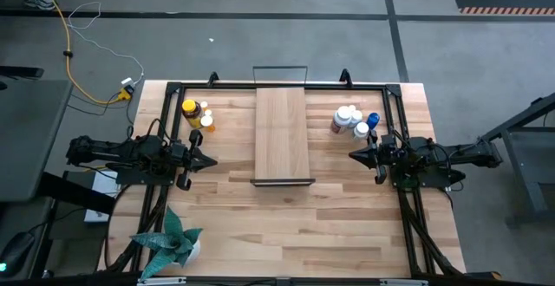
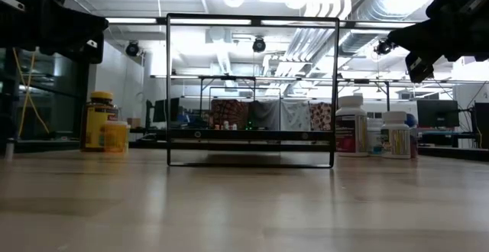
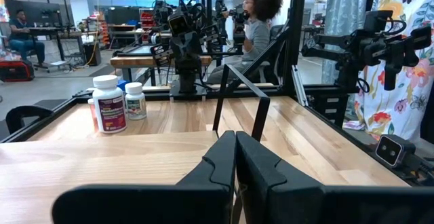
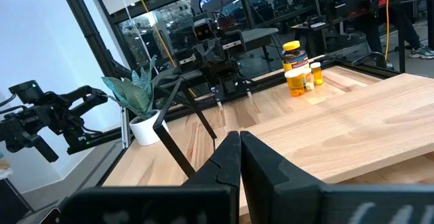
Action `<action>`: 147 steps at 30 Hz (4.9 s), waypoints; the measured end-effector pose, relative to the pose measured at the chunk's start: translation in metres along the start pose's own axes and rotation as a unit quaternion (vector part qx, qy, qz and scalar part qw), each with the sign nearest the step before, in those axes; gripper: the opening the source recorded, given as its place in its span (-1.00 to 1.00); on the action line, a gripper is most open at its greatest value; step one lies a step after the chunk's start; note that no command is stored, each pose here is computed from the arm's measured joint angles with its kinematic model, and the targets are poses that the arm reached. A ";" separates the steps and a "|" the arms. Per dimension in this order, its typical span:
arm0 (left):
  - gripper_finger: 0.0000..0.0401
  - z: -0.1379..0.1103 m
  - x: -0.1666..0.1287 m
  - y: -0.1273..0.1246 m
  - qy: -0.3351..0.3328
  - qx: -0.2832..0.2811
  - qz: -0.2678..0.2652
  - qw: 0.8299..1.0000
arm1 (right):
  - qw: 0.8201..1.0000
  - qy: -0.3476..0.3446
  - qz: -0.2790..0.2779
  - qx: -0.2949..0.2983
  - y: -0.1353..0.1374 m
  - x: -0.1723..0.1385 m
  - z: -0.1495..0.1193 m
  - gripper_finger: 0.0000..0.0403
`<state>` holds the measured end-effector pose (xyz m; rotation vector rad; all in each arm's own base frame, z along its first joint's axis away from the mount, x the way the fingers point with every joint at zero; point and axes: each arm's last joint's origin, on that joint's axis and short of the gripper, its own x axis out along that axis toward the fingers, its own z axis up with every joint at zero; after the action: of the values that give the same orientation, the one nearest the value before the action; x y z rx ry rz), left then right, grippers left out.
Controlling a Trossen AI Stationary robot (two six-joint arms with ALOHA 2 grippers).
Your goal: Pick and place medicine bottles onto shelf by color
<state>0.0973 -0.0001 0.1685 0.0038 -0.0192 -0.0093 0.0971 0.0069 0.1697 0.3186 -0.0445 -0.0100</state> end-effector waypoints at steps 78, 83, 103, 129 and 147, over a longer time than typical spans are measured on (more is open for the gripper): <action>-0.98 0.000 0.000 0.000 0.000 0.000 0.000 1.000 | 1.000 0.000 0.000 0.000 0.000 0.000 0.000 -1.00; -0.98 0.000 0.000 0.000 0.000 0.000 0.000 1.000 | 1.000 0.000 0.000 0.000 0.000 0.000 0.000 -1.00; -0.96 0.039 -0.008 0.002 -0.206 -0.007 0.038 0.978 | 1.000 0.000 0.000 0.000 0.000 0.000 0.000 -1.00; 0.67 0.146 0.045 0.043 0.167 -0.121 0.512 0.834 | 1.000 0.000 0.000 0.000 0.000 0.000 0.000 -1.00; 0.67 0.108 0.020 0.112 0.393 -0.257 0.658 0.589 | 1.000 0.000 0.000 0.000 0.000 0.000 0.000 -1.00</action>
<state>0.1159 0.1115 0.2772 -0.6041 0.8984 1.5171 0.0971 0.0068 0.1697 0.3186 -0.0442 -0.0104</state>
